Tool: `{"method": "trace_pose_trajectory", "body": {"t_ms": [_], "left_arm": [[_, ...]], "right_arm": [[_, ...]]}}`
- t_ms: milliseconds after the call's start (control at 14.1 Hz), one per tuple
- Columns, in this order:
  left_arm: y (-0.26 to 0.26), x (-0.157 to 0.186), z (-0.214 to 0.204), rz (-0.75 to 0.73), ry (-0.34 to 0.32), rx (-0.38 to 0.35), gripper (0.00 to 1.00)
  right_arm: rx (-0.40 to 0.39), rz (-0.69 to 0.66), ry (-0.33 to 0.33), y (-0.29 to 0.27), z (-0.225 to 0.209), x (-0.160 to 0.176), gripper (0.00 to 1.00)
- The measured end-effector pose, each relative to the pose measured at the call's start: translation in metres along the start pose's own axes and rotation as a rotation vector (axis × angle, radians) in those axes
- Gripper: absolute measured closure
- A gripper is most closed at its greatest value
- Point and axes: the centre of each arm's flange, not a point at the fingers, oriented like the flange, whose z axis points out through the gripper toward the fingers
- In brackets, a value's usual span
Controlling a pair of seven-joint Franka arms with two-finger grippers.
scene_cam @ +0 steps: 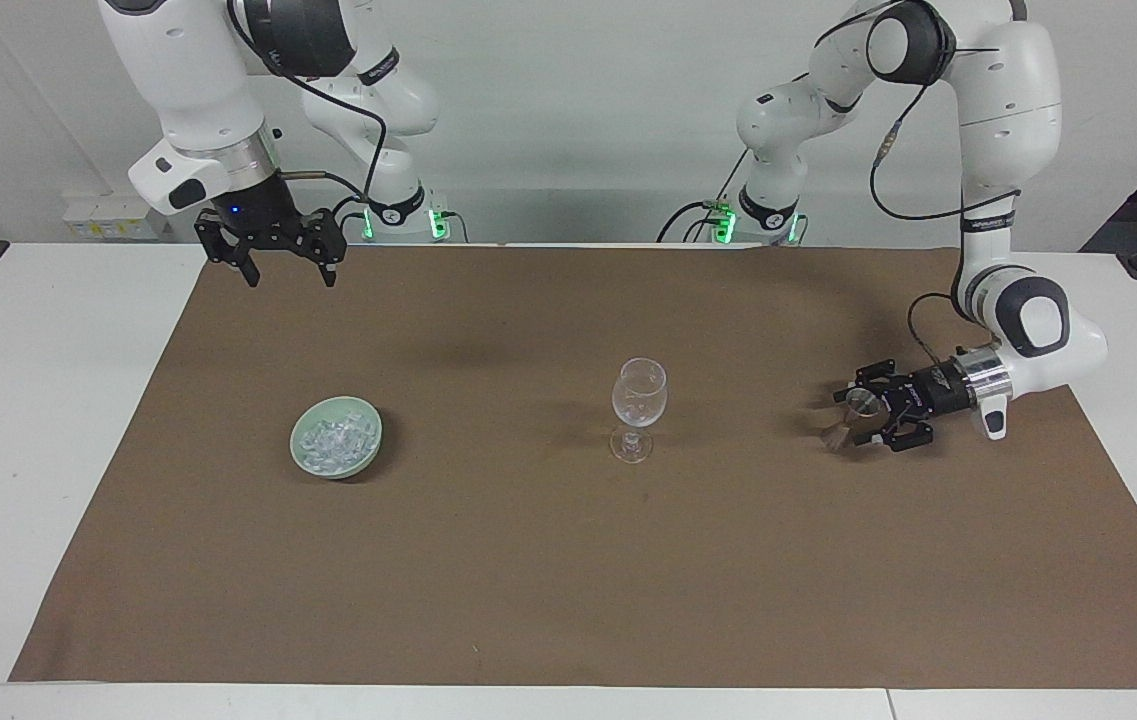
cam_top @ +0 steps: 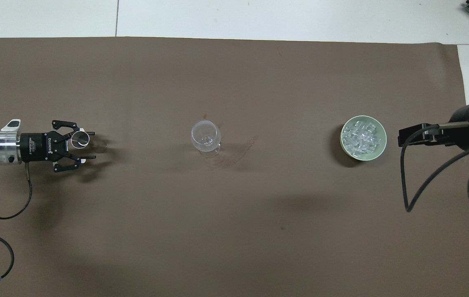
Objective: Pour wine and add ice with both arms
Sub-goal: 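Close the left gripper around the small dark bottle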
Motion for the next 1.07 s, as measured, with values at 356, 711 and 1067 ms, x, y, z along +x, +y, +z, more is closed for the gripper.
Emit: {"method": "trace_pose_trajectory", "body": {"t_ms": [356,711,1067], "left_arm": [[0.0001,0.0003,-0.0006,0.0,0.002,-0.002,0.53],[-0.0001,0.0008,-0.0009,-0.001,0.004,-0.004,0.79],[-0.0001,0.0007,-0.0008,-0.006,0.004,-0.004,0.79]], "right_arm": [[0.0,0.0,0.0,0.0,0.0,0.0,0.0],[0.0,0.0,0.0,0.0,0.0,0.0,0.0],[0.0,0.0,0.0,0.0,0.0,0.0,0.0]]}}
